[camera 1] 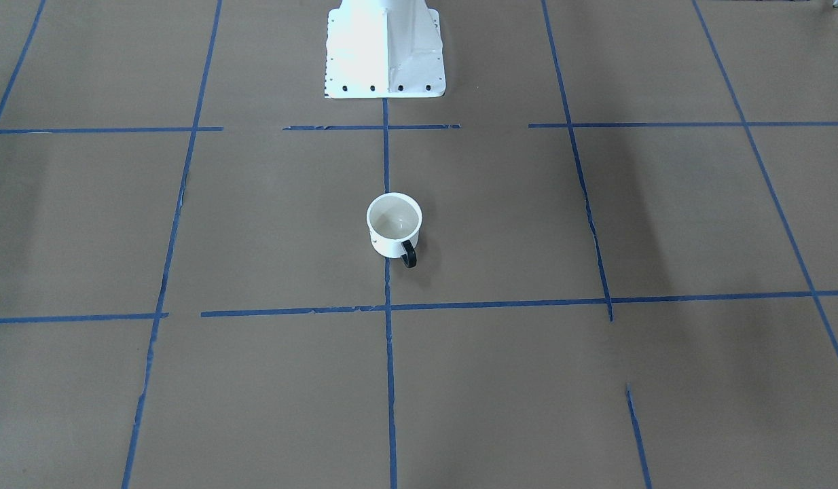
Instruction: Flip mug
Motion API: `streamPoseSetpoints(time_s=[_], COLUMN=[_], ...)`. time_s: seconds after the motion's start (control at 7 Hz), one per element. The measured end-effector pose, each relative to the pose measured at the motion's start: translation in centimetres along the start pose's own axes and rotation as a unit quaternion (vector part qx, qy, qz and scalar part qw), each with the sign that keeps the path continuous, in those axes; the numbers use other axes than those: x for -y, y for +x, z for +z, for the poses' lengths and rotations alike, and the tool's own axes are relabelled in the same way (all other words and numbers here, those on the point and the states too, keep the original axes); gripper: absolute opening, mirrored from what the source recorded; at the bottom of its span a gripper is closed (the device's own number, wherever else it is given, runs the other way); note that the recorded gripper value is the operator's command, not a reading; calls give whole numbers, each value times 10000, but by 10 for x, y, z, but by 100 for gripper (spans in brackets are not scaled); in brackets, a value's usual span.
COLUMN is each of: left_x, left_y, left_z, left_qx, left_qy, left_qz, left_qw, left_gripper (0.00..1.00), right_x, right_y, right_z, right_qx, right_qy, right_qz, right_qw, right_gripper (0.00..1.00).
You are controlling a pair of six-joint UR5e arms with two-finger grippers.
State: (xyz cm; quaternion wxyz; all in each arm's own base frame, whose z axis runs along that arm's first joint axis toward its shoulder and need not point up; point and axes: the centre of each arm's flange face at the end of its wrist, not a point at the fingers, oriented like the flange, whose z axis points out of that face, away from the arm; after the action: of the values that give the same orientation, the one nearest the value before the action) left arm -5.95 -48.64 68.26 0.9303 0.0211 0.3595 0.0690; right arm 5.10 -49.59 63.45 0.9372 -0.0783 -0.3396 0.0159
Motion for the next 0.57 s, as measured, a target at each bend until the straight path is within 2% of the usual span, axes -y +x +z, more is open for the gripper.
streamPoseSetpoints(time_s=[0.57], left_x=[-2], left_y=[7], left_z=[-22], left_qx=[-55], left_qy=[-21], left_qz=[-180], left_qw=[9998], left_gripper=[100], right_x=[0], right_y=[0], right_z=[0], right_qx=[0], right_qy=[0], right_qz=[1], right_qw=[10000], right_gripper=[100])
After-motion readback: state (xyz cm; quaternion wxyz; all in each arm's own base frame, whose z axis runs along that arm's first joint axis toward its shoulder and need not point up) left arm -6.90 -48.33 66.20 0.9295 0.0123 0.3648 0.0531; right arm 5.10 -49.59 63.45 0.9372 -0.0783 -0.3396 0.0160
